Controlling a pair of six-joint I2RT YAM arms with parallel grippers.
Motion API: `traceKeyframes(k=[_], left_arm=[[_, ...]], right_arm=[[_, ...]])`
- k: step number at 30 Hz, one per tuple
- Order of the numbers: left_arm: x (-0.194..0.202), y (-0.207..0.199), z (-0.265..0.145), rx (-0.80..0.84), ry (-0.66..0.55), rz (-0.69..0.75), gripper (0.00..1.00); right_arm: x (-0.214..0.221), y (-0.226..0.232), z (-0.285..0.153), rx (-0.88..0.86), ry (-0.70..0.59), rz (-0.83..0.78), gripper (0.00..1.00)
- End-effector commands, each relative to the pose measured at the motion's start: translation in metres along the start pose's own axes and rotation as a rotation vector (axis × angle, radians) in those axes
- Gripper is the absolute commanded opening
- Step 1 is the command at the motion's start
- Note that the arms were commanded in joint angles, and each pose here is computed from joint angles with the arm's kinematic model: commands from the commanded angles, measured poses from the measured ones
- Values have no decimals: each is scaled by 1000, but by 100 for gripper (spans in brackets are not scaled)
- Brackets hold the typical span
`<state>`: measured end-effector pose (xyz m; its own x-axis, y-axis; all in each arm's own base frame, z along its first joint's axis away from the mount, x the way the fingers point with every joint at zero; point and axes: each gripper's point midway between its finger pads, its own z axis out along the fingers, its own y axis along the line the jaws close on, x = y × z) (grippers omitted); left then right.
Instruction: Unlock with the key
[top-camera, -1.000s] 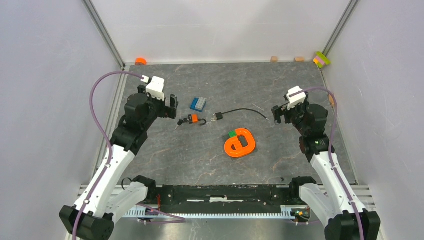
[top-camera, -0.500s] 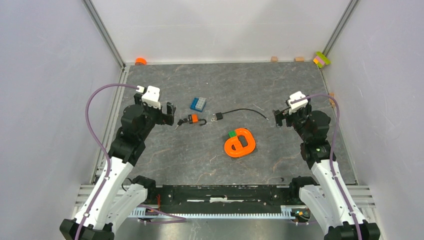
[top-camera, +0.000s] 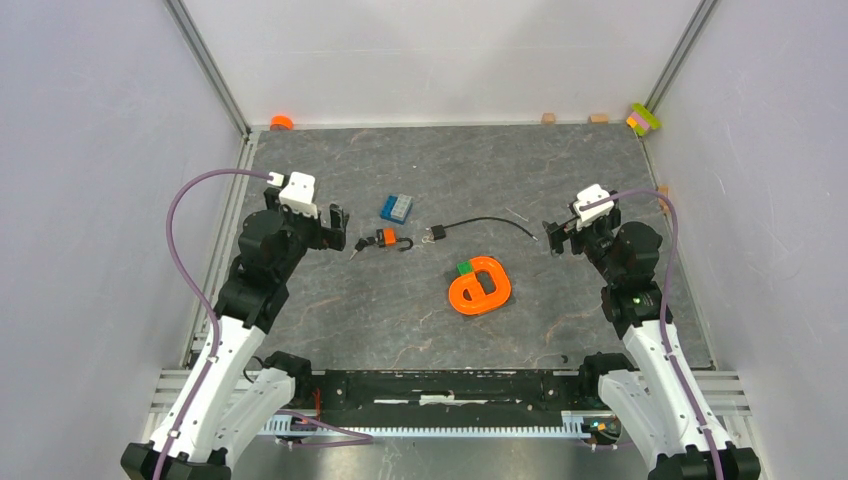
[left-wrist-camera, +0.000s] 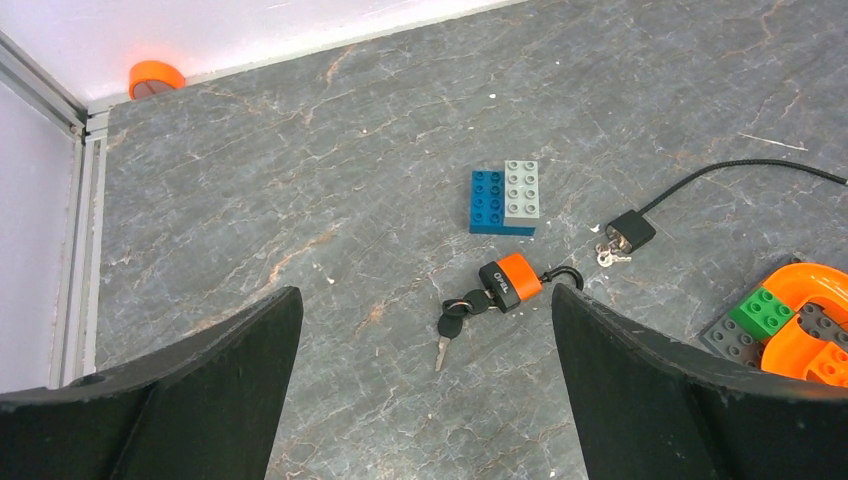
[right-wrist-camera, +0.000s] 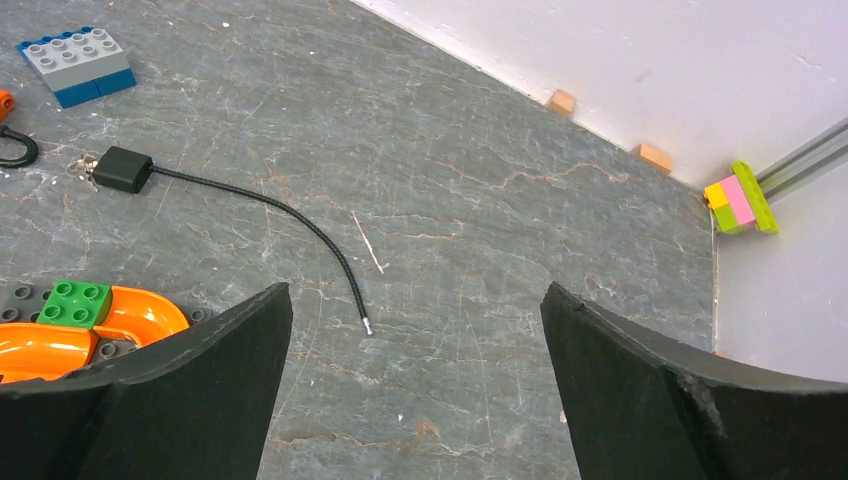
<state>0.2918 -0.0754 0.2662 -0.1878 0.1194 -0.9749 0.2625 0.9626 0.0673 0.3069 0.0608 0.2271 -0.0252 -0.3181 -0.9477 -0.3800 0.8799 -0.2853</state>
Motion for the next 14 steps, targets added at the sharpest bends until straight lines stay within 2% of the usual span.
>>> traceKeyframes(k=[1,14], left_arm=[[-9,0,-1,1,-19,-46,100],[-4,-5,0,29,-10,-55,100]], right_arm=[[-9,-2,-1,4,-33,-13,98],[-11,-7,-2,32,-36,-2,98]])
